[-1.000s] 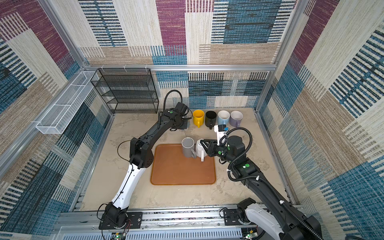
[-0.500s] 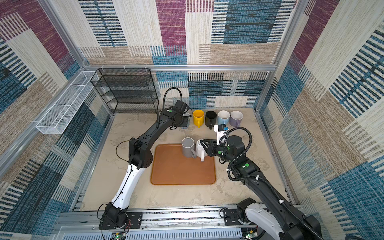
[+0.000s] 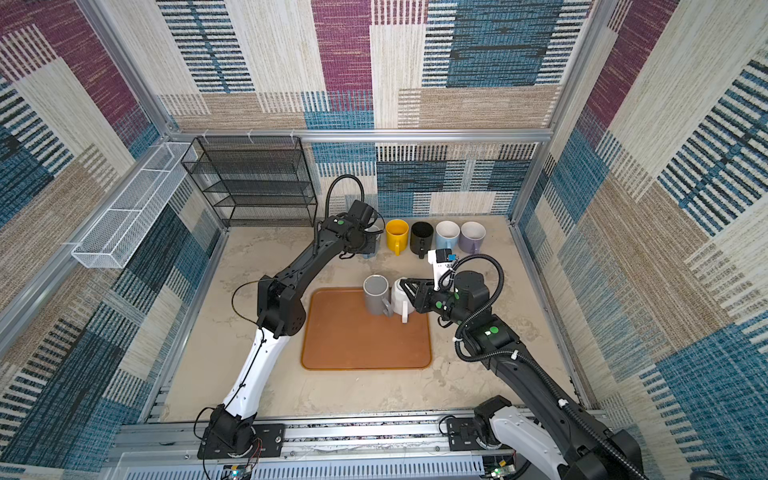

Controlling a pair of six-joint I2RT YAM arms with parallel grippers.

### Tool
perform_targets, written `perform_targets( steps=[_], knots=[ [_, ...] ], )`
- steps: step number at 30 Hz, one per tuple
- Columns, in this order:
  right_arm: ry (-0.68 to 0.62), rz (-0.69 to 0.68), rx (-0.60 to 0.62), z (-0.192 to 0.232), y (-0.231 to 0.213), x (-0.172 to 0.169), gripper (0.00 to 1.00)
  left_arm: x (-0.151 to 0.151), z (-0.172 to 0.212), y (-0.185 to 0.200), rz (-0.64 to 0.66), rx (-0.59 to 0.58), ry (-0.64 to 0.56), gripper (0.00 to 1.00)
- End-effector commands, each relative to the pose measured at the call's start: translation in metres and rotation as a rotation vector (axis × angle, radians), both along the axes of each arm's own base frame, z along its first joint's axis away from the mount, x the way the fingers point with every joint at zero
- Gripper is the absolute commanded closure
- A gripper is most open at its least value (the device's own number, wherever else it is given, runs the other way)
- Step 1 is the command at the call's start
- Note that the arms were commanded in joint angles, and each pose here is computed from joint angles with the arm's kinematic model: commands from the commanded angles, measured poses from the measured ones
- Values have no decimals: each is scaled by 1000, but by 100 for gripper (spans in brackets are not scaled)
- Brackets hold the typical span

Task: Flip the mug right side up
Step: 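Lower the blue dotted mug upright beside the yellow mug, open left gripper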

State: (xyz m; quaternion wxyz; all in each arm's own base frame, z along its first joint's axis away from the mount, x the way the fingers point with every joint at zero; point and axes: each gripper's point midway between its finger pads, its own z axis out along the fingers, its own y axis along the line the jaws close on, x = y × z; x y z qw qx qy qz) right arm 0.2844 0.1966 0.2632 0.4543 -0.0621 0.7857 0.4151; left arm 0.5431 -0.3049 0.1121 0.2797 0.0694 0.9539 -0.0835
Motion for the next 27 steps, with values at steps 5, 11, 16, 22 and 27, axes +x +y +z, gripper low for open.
perform_targets(
  steps=[5,11,16,22,27],
  knots=[
    [-27,-7,-1,7,-1,1,72,8,0,-5,8,-31,-28,78],
    [-25,-13,-8,5,-2,3,72,13,-7,-11,4,-60,-32,77],
    [-19,-14,-11,3,-2,3,72,15,-6,-11,6,-63,-43,77],
    [-9,-16,-19,0,-2,5,72,16,13,-11,0,-73,-79,74],
    [0,-32,-34,-4,-4,6,71,14,37,-9,-12,-78,-113,64]
  ],
)
